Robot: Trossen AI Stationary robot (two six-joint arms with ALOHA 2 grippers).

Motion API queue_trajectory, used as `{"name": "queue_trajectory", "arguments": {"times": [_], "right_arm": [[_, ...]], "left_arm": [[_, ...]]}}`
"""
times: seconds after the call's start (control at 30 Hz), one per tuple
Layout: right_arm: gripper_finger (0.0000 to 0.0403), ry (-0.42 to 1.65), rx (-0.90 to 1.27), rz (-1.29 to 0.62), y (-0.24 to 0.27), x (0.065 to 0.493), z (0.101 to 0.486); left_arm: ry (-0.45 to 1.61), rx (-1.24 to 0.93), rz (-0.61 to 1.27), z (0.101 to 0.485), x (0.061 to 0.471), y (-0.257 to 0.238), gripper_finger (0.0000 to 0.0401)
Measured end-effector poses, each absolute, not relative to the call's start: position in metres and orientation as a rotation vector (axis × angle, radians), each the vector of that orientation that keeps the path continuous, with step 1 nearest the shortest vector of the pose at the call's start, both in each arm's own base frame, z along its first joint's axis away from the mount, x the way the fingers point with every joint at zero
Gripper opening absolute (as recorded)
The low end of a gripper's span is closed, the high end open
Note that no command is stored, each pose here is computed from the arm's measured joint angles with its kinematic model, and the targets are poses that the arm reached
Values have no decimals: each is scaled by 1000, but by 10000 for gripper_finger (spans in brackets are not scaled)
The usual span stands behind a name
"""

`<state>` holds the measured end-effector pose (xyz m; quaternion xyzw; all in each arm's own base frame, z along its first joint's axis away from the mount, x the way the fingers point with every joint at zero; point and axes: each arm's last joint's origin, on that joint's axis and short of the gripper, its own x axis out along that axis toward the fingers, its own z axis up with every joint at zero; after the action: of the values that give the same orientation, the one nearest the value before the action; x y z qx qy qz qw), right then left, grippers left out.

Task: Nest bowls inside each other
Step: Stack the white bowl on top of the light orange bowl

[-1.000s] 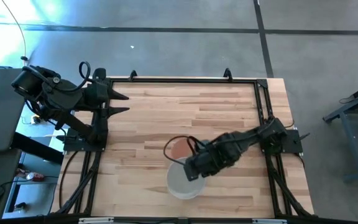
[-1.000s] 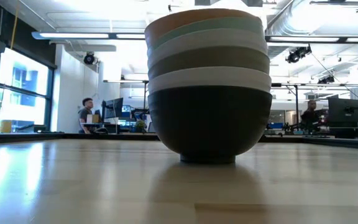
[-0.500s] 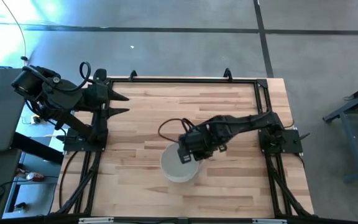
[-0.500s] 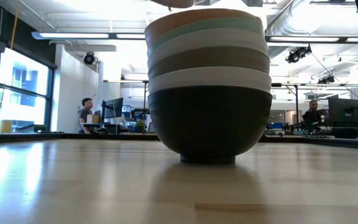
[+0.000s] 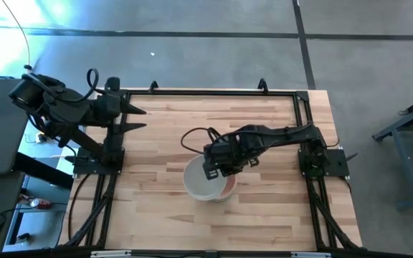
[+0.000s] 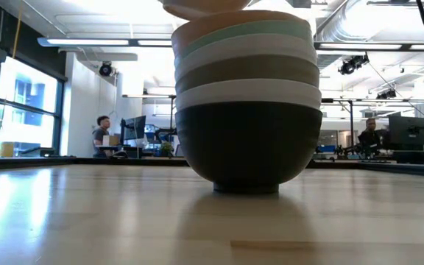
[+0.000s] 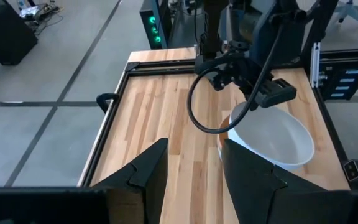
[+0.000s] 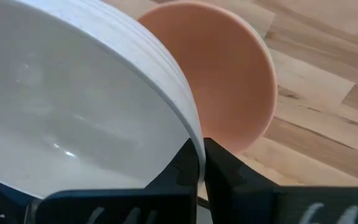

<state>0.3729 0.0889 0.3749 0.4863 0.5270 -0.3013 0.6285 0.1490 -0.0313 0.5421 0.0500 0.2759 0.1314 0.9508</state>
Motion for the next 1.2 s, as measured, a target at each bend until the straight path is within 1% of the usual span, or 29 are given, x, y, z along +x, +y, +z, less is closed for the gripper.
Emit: {"name": "queue_trajectory", "arguments": {"times": [0.1, 0.23, 0.37, 0.47, 0.57, 0.8, 0.97, 1.1, 1.2], "right_arm": [[0, 1181, 1110, -695, 86, 366, 381], [0, 1162, 1144, -747, 81, 344, 389], [0, 1190, 1160, -837, 82, 324, 379], [0, 1229, 1160, -873, 85, 319, 370], [0, 1272, 1170, -872, 86, 319, 364], [0, 1296, 1220, -876, 76, 323, 362], [0, 1298, 1254, -849, 69, 336, 354], [0, 1349, 1237, -837, 69, 348, 340], [0, 1377, 1230, -829, 70, 348, 338]], "left_arm": [[552, 98, 267, 543, 145, -30, 140], [541, 91, 267, 545, 140, -28, 140], [537, 90, 267, 545, 138, -28, 140], [538, 98, 266, 545, 138, -28, 140], [537, 103, 275, 545, 138, -27, 140], [543, 116, 291, 545, 141, -27, 140], [544, 116, 293, 545, 142, -27, 140], [543, 116, 294, 545, 142, -27, 140], [544, 116, 294, 545, 142, -27, 140]]}}
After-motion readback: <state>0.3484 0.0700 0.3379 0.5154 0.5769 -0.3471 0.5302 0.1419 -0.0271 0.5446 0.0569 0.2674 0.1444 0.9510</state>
